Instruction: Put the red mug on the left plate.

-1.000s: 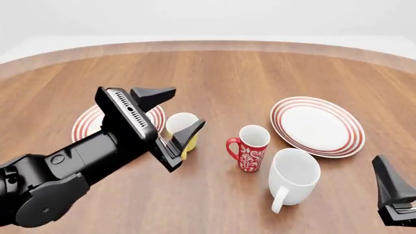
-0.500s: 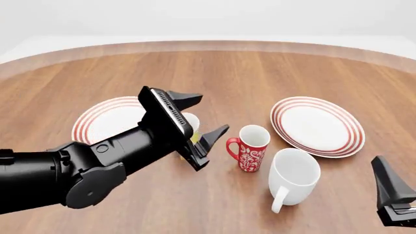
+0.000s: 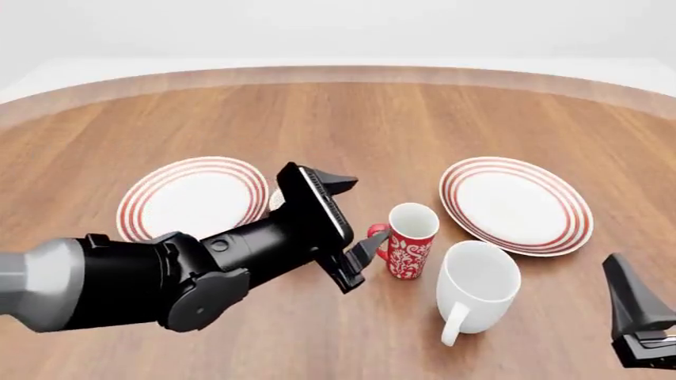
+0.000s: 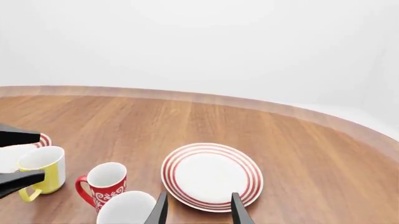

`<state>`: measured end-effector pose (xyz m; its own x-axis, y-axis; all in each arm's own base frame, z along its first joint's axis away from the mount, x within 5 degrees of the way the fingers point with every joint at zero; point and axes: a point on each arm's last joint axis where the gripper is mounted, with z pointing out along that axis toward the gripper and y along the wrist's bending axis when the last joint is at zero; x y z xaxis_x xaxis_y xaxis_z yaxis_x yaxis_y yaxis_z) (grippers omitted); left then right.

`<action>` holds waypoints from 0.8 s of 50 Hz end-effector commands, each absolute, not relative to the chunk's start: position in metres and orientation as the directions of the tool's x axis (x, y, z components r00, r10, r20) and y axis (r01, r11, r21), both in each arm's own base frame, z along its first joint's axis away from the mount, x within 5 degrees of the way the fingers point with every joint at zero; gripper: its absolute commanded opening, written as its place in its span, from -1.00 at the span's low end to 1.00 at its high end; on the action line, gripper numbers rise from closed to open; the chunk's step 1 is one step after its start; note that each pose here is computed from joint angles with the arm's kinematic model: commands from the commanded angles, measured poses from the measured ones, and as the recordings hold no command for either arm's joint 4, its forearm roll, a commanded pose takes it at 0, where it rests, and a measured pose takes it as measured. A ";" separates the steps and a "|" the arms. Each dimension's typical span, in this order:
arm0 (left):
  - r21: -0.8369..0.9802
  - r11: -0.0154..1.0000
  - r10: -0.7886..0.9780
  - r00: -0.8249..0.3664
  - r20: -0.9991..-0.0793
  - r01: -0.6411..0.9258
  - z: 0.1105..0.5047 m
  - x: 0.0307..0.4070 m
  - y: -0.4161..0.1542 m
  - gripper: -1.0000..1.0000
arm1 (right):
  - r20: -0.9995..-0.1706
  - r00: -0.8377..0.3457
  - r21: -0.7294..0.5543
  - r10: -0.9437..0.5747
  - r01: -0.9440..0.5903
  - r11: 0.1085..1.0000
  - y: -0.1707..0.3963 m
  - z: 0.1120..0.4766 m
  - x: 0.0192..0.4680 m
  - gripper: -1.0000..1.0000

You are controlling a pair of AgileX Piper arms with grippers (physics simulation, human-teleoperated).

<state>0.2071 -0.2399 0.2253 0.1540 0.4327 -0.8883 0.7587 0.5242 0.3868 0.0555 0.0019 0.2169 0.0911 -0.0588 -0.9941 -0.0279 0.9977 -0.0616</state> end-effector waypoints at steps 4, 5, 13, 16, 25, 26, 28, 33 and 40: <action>0.399 0.481 0.484 0.143 -0.863 0.781 0.207 0.210 -0.253 1.00 | -0.994 0.089 -0.060 -0.058 -0.027 0.998 0.002 0.217 0.055 1.00; 0.396 0.482 0.485 0.139 -0.864 0.782 0.206 0.211 -0.253 1.00 | -0.994 0.089 -0.060 -0.057 -0.027 0.998 0.002 0.217 0.056 1.00; 0.396 0.476 0.512 0.119 -0.851 0.786 0.194 0.216 -0.254 1.00 | -0.995 0.087 -0.058 -0.055 -0.025 0.998 0.002 0.216 0.056 1.00; 0.401 0.482 0.523 0.111 -0.845 0.779 0.191 0.222 -0.253 1.00 | -0.995 0.087 -0.058 -0.055 -0.025 0.998 0.002 0.216 0.056 1.00; 0.409 0.506 0.538 0.093 -0.838 0.759 0.185 0.236 -0.247 1.00 | -0.995 0.088 -0.058 -0.056 -0.025 0.998 0.002 0.216 0.056 1.00; 0.410 0.503 0.542 0.092 -0.835 0.761 0.183 0.237 -0.248 1.00 | -0.995 0.088 -0.058 -0.056 -0.025 0.998 0.002 0.216 0.056 1.00; 0.413 0.504 0.546 0.091 -0.833 0.759 0.181 0.239 -0.248 1.00 | -0.995 0.088 -0.058 -0.056 -0.025 0.998 0.002 0.216 0.056 1.00; 0.417 0.498 0.559 0.086 -0.825 0.760 0.171 0.241 -0.247 1.00 | -0.995 0.088 -0.059 -0.056 -0.025 0.998 0.002 0.216 0.056 1.00; 0.424 0.484 0.574 0.087 -0.814 0.766 0.160 0.242 -0.251 1.00 | -0.995 0.088 -0.058 -0.056 -0.024 0.998 0.002 0.216 0.056 1.00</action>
